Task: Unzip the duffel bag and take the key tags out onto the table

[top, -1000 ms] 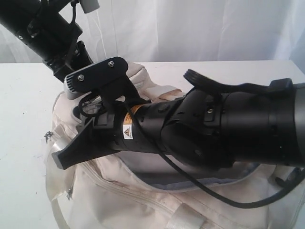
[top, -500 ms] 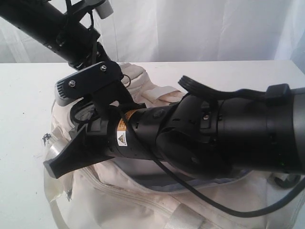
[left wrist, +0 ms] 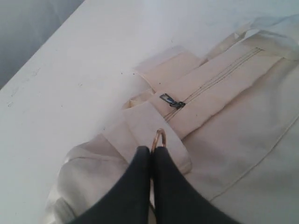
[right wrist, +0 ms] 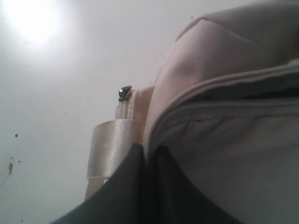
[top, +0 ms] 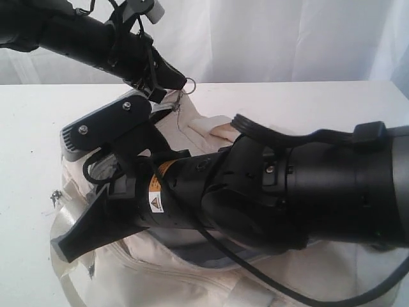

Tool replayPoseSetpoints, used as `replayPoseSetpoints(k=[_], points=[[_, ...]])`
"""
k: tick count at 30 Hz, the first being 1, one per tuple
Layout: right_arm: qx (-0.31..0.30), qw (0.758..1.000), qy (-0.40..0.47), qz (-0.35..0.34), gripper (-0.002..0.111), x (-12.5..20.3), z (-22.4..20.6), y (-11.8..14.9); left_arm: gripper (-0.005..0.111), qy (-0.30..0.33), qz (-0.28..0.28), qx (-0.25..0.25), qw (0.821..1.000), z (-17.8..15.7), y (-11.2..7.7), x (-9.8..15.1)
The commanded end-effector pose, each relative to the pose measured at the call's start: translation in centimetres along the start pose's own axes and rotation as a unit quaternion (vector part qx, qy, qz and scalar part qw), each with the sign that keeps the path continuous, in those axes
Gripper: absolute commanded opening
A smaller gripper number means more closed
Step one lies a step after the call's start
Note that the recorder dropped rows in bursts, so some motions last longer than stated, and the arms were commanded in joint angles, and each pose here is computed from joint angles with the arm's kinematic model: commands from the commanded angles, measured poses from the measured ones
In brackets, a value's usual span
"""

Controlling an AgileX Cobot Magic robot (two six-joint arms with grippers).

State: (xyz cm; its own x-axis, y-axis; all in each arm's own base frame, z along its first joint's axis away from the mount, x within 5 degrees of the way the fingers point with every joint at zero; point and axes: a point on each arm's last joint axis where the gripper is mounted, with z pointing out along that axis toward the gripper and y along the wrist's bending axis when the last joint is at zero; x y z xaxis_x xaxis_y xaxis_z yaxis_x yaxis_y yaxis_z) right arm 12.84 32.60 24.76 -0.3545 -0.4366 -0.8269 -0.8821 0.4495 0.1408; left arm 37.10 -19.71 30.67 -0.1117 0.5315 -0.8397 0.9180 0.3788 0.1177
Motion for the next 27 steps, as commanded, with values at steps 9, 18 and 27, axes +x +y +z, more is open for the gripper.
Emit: replayPoseSetpoints(k=[9, 18, 27], points=[[0.005, 0.999, 0.043, -0.029, 0.078, -1.1, -5.5, 0.9, 0.011, -0.009, -0.023, -0.075, 0.997, -0.9, 1.6, -1.2], [0.058, 0.997, 0.031, -0.035, 0.068, -2.4, -13.8, -0.4, 0.101, 0.049, -0.079, -0.106, 0.990, -1.9, 1.7, -0.6], [0.287, 0.955, 0.027, 0.070, 0.068, -1.4, -22.3, -4.9, 0.099, 0.071, -0.047, -0.151, 0.985, -7.0, 0.3, -3.0]])
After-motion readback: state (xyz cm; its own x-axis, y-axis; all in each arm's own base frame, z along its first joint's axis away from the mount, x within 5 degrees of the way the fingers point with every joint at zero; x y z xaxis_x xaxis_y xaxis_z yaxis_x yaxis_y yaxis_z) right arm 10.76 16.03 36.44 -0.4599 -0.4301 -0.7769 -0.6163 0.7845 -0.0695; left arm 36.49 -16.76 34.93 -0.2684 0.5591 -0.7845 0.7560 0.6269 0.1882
